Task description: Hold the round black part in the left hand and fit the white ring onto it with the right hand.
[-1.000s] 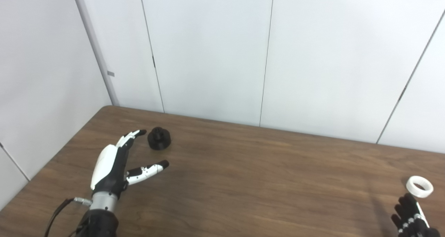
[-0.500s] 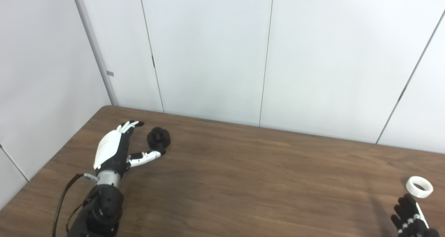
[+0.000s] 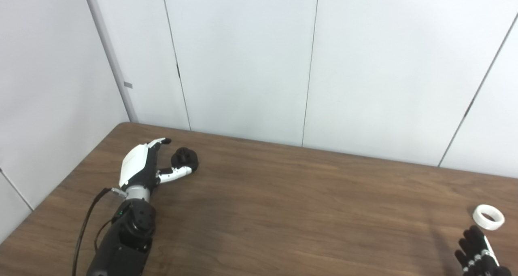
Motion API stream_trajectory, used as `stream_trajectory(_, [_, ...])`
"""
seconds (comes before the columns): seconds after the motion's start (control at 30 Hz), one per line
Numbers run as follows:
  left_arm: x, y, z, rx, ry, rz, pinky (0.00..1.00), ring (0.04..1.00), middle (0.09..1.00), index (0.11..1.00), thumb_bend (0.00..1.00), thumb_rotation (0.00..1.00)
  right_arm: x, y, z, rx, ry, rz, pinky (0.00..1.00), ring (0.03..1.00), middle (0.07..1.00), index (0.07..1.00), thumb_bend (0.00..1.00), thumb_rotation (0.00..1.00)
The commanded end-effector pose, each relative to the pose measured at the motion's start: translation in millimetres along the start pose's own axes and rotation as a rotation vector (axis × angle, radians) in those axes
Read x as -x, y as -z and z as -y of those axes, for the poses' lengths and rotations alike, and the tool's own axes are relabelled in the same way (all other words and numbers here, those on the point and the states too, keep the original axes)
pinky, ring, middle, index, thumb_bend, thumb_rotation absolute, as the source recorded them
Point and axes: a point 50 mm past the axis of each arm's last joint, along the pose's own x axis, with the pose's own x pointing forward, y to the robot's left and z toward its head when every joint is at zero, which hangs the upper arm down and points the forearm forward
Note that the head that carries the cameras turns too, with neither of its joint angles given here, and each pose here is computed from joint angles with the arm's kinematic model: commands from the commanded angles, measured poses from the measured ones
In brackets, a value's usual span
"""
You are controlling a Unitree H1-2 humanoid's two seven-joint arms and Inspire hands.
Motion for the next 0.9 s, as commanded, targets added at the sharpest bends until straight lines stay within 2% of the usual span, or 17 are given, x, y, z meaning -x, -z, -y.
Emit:
stream_trajectory(0.0, [-20, -20, -24, -0.017, -0.062, 0.038, 1.0, 0.977, 0.926, 0.847, 0.93, 0.4, 22, 19, -5, -0.034, 0.022, -0.077, 1.0, 1.0, 1.0, 0.98, 0.58, 1.0])
stream_trajectory(0.4, [-40, -24, -18, -0.078, -0.009, 0.0, 1.0, 0.98, 0.932, 0.828, 0.97, 0.44, 23, 21, -5, -0.03, 0.013, -0.067, 1.0, 1.0, 0.998, 0.98, 0.59, 1.0])
stream_trajectory(0.87, [-55, -24, -17, -0.117, 0.019, -0.023, 1.0, 0.987, 0.938, 0.824, 0.95, 0.41, 23, 20, -5, -0.036, 0.014, -0.069, 1.0, 1.0, 0.995, 0.974, 0.61, 0.98])
